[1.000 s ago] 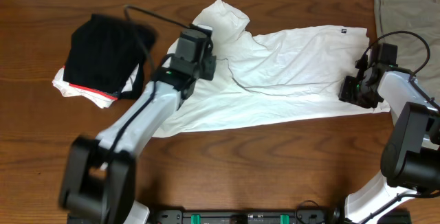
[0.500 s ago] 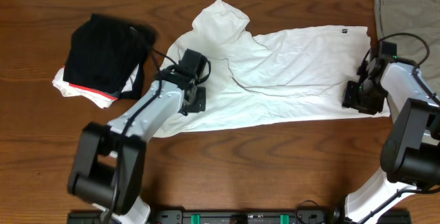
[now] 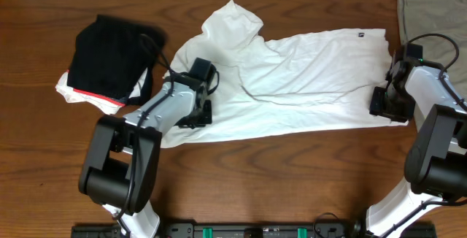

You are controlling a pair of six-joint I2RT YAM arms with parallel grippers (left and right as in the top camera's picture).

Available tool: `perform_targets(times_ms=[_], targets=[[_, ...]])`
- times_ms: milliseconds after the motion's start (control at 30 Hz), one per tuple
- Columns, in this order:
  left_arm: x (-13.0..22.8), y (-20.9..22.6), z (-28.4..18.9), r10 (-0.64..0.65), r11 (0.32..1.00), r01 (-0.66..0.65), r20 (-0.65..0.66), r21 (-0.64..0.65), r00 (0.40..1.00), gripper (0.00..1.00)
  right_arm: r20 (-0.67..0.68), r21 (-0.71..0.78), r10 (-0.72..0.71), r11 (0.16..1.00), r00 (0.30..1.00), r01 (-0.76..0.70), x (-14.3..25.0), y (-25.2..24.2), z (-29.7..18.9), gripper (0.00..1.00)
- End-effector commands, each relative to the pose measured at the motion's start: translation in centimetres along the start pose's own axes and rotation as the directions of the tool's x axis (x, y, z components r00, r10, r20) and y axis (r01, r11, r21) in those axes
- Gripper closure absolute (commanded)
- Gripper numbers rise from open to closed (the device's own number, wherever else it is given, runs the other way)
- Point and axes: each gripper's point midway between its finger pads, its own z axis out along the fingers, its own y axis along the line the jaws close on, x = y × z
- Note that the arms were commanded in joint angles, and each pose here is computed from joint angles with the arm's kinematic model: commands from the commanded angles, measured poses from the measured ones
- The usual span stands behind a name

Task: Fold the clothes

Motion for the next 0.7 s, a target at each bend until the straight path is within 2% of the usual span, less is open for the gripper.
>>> perform_targets(times_ms=[0, 367, 400, 567, 600, 667], targets=[[0.2, 2.7, 0.9, -0.062, 0.995, 0.06, -0.028, -0.076, 0.998, 0.76, 0.008, 0.02, 0.05, 0.999, 0.999, -0.05, -0.4, -1.3, 0.3, 0.56], [-0.1, 3.8, 1.0, -0.1, 0.992, 0.097, -0.031, -0.078, 0.995, 0.76, 0.003, 0.006, 0.069, 0.998, 0.998, -0.069, -0.3, -1.5, 0.5, 0.59], [-0.1, 3.8, 1.0, -0.1, 0.992, 0.097, -0.031, -0.078, 0.995, 0.76, -0.001, 0.007, 0.068, 0.998, 0.998, -0.068, -0.2, -1.6, 0.5, 0.62], [-0.1, 3.8, 1.0, -0.1, 0.992, 0.097, -0.031, -0.078, 0.995, 0.76, -0.027, 0.033, 0.067, 0.997, 0.997, -0.066, 0.5, -2.1, 0.5, 0.94], [-0.1, 3.8, 1.0, -0.099, 0.992, 0.097, -0.032, -0.078, 0.995, 0.76, -0.025, 0.061, 0.069, 0.996, 0.997, -0.067, 0.5, -2.7, 0.5, 0.99], [-0.1, 3.8, 1.0, -0.099, 0.992, 0.097, -0.032, -0.079, 0.995, 0.76, -0.016, 0.121, 0.074, 0.99, 0.997, -0.071, 0.4, -3.9, 0.5, 0.99]])
